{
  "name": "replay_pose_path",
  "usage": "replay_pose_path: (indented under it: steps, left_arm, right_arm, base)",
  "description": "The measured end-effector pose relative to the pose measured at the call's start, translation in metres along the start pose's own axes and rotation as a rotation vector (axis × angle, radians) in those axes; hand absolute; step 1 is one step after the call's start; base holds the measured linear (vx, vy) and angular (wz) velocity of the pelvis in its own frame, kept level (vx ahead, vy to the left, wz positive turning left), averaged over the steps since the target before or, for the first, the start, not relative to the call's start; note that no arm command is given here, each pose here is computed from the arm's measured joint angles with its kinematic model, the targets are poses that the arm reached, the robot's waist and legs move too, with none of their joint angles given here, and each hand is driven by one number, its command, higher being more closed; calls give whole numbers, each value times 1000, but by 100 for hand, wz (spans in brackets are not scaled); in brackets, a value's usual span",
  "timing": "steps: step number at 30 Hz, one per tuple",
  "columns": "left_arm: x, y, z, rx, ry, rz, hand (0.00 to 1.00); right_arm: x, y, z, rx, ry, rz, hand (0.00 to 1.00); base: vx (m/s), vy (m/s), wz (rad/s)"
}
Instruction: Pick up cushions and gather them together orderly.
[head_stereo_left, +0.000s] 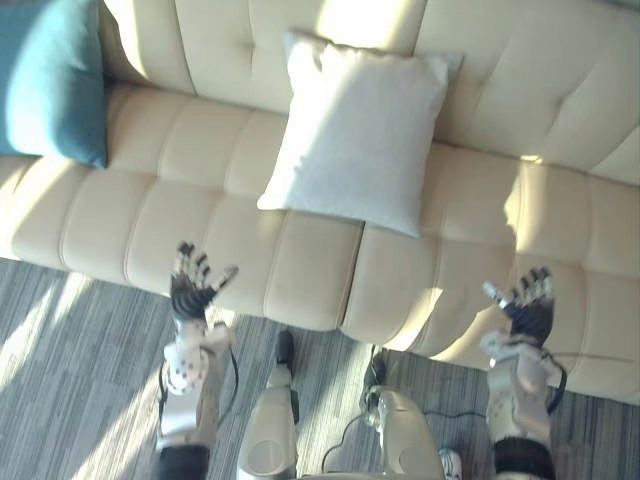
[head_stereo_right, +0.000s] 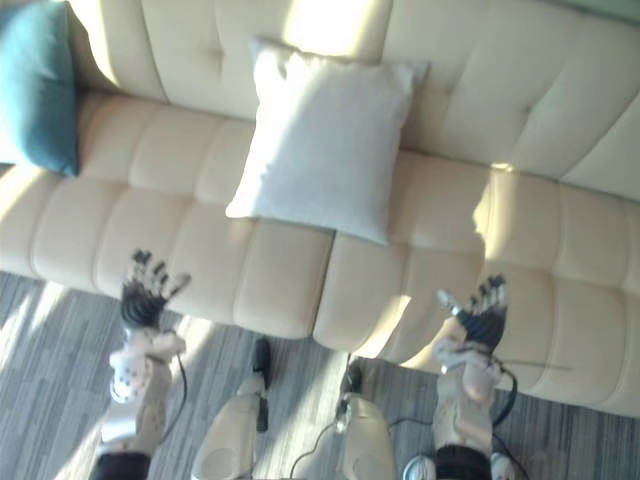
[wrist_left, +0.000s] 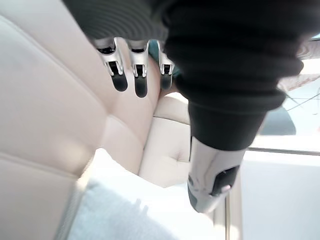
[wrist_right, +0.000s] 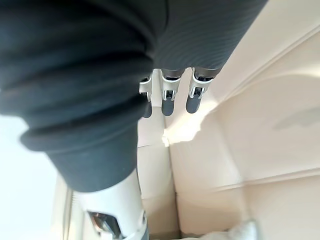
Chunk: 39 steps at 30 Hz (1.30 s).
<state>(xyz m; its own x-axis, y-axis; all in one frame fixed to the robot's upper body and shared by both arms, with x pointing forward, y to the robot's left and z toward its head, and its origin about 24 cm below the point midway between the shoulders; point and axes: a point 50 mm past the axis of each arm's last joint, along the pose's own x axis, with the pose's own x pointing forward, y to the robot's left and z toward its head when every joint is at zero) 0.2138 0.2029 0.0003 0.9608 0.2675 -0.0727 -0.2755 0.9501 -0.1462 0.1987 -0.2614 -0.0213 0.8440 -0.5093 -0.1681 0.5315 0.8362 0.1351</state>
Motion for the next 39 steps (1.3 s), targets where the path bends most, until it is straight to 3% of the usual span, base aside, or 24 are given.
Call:
replay_pose_path:
  steps: [5, 10, 14, 19, 23, 30, 39]
  left_arm:
    - [-41, 25, -81, 166, 390, 8, 0]
    - [-90, 59, -133, 222, 715, 133, 0]
    - [-113, 74, -148, 270, 849, 189, 0]
    - [-119, 77, -154, 275, 899, 200, 0]
    - [-102, 77, -148, 289, 857, 194, 0]
    - [-77, 52, -140, 262, 758, 138, 0]
    - [-64, 18, -140, 238, 731, 44, 0]
  right_arm:
    - [-34, -17, -66, -171, 300, 23, 0]
    - [-65, -32, -109, -221, 540, -3, 0]
    - [-92, -45, -133, -233, 693, -38, 0]
    - [-95, -42, -140, -213, 736, -42, 0]
    - [-84, -12, -139, -149, 711, 7, 0]
    - [-88, 11, -143, -140, 722, 81, 0]
    - [-45, 22, -119, -202, 600, 119, 0]
  base:
    - [65, 1, -4]
    - [4, 14, -14]
    - [4, 8, -2]
    - [-20, 27, -23]
    - [-59, 40, -31]
    - [-69, -29, 22]
    - [-284, -140, 5]
